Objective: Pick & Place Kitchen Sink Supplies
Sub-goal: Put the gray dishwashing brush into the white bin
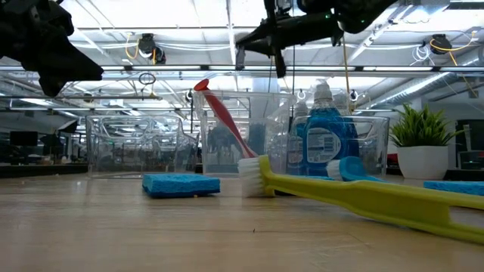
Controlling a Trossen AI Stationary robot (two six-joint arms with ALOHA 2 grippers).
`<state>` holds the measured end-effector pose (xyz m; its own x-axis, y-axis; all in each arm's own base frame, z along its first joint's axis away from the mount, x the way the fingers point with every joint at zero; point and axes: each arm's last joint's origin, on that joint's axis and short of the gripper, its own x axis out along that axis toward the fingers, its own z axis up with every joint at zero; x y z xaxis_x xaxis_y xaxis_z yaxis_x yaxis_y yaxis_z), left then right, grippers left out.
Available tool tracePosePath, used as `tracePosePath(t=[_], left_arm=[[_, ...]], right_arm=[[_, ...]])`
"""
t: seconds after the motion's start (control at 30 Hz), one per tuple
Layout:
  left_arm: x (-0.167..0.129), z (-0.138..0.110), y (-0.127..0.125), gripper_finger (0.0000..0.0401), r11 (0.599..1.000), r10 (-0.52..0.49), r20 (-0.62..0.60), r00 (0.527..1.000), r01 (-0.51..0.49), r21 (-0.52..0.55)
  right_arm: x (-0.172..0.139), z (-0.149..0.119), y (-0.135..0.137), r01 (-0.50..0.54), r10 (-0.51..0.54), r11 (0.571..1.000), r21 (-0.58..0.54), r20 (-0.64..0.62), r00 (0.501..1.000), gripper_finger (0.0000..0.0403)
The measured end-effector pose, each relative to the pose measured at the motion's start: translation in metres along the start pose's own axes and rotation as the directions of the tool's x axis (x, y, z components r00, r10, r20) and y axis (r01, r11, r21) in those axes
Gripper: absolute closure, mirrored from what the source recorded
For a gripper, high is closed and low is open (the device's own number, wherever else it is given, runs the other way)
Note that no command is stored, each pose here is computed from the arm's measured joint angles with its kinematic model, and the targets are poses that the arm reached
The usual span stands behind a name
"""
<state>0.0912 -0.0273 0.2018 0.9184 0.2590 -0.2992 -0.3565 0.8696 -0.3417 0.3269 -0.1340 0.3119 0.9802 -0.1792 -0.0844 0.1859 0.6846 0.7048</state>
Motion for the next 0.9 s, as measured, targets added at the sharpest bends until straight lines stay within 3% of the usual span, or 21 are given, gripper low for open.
tracePosePath(t=[0.2, 0.4, 0.9], left_arm=[[0.000, 0.000, 0.000, 0.0329, 1.000, 0.001, 0.000, 1.000, -0.001, -0.016], [0.000, 0.000, 0.000, 0.0329, 0.998, 0.001, 0.001, 1.000, -0.001, -0.067], [0.000, 0.000, 0.000, 0.0329, 0.993, 0.006, 0.006, 1.000, -0.006, -0.121]], right_arm=[[-0.002, 0.002, -0.009, 0.023, -0.011, 0.993, 0.118, -0.104, 0.994, 0.0385], [-0.007, 0.008, -0.018, -0.007, 0.058, 0.966, 0.260, -0.190, 0.980, 0.0385], [0.000, -0.003, -0.039, 0.084, -0.023, 0.973, 0.214, -0.273, 0.962, 0.0385]])
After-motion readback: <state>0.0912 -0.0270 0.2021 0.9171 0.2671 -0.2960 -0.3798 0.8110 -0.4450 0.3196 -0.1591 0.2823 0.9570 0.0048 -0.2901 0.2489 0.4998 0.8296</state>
